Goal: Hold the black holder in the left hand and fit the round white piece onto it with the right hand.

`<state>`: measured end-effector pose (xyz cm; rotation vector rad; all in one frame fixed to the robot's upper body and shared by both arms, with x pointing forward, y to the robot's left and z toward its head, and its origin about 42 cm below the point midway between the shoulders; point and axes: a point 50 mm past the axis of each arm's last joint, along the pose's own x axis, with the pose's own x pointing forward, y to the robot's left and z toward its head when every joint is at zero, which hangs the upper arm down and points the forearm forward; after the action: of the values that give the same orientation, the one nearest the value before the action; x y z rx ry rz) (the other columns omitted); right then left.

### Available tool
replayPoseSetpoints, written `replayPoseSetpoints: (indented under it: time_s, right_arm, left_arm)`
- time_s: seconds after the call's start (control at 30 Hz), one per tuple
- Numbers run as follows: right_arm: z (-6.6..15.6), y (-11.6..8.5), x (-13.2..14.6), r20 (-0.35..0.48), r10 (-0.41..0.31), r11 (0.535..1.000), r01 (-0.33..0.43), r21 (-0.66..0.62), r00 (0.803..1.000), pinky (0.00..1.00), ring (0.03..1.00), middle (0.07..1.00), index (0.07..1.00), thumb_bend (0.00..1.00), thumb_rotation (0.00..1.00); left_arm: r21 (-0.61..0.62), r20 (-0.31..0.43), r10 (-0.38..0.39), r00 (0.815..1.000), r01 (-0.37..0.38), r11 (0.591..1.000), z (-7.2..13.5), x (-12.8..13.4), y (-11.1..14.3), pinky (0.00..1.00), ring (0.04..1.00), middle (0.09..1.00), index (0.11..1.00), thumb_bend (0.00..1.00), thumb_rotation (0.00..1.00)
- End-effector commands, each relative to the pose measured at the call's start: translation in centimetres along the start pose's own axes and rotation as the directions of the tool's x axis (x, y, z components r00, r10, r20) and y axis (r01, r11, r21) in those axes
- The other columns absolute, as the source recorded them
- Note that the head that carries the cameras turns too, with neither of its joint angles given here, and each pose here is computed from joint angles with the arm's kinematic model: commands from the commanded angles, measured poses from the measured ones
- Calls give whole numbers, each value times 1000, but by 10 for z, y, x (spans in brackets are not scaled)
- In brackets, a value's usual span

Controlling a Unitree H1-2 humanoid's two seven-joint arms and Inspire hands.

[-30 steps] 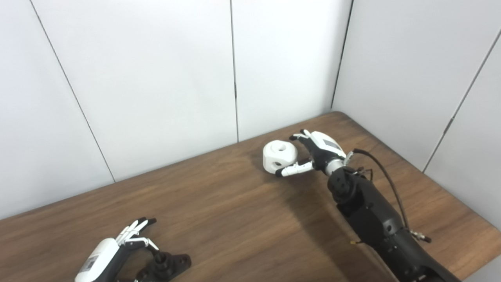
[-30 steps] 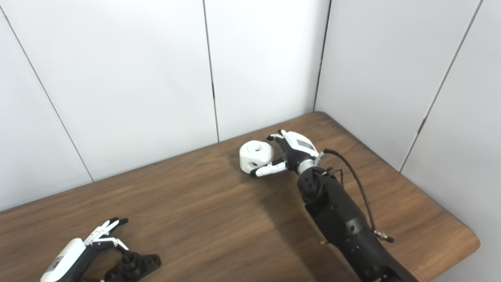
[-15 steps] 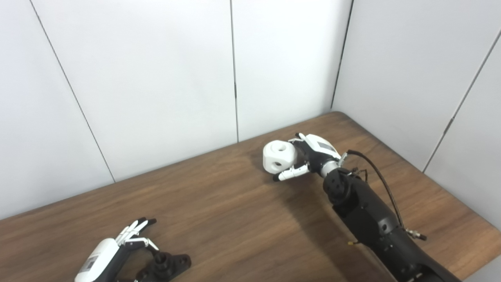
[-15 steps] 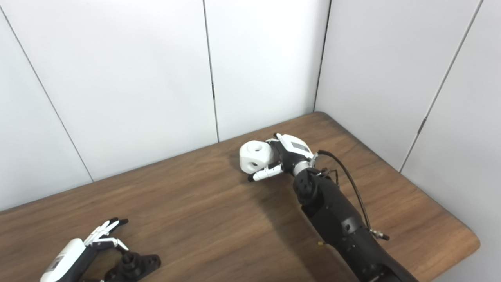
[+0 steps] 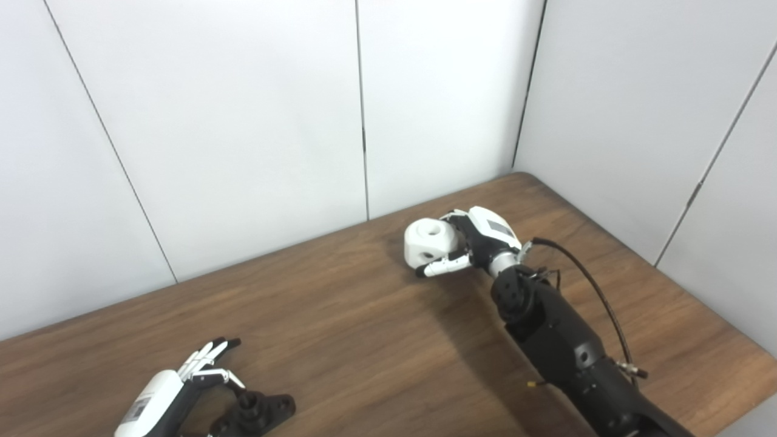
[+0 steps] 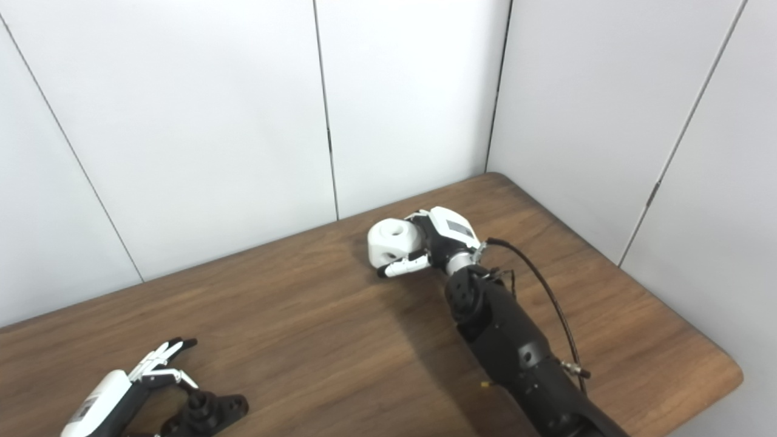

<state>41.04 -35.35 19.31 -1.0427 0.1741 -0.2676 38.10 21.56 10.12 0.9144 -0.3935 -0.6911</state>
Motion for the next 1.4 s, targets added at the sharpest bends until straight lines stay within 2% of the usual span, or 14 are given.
replayPoseSetpoints:
  time_s: [0.0, 0.17, 0.2, 0.27, 0.43, 0.67, 0.83, 1.13, 1.37]
  right_arm:
    - [17, -24, 11, 72, -129, 991, 127, 36, 989, 693, 830, 889, 729, 891, 411]
    - [19, -13, 13, 79, -245, 967, 237, 94, 966, 628, 760, 810, 652, 851, 349]
    - [20, -9, 14, 74, -276, 957, 267, 115, 958, 618, 738, 772, 555, 657, 231]
    - [21, -2, 16, 67, -321, 941, 311, 134, 945, 606, 720, 741, 503, 558, 168]
    - [21, 11, 20, 50, -374, 922, 366, 126, 926, 578, 688, 693, 483, 519, 140]
    - [18, 21, 19, 48, -383, 917, 373, 138, 923, 568, 674, 673, 481, 518, 139]
    - [24, 15, 13, 84, -378, 918, 362, 160, 922, 565, 674, 667, 480, 521, 137]
    - [66, -7, -15, 226, -285, 956, 260, 136, 932, 559, 687, 684, 480, 524, 136]
    - [100, -14, -43, 321, -131, 988, 96, 124, 938, 579, 690, 672, 479, 524, 136]
  left_arm:
    - [-46, -143, -219, 965, 215, 976, -20, -59, -68, 1000, 1000, 955, 483, 524, 57]
    - [-50, -144, -216, 966, 211, 976, -20, -61, -68, 1000, 1000, 955, 483, 524, 57]
    - [-49, -144, -217, 966, 212, 976, -20, -61, -69, 1000, 1000, 957, 483, 524, 57]
    - [-47, -144, -217, 966, 212, 976, -20, -62, -69, 1000, 1000, 959, 483, 524, 57]
    - [-50, -143, -208, 968, 203, 978, -18, -64, -70, 1000, 1000, 960, 483, 524, 57]
    - [-44, -140, -205, 969, 201, 979, -15, -63, -70, 1000, 1000, 959, 483, 524, 58]
    - [-37, -137, -198, 971, 195, 980, -12, -59, -69, 1000, 1000, 957, 483, 524, 57]
    - [-28, -127, -170, 977, 168, 985, -5, -48, -73, 1000, 1000, 938, 483, 524, 59]
    - [-10, -135, -147, 980, 147, 989, 1, -42, -78, 1000, 1000, 934, 482, 524, 58]
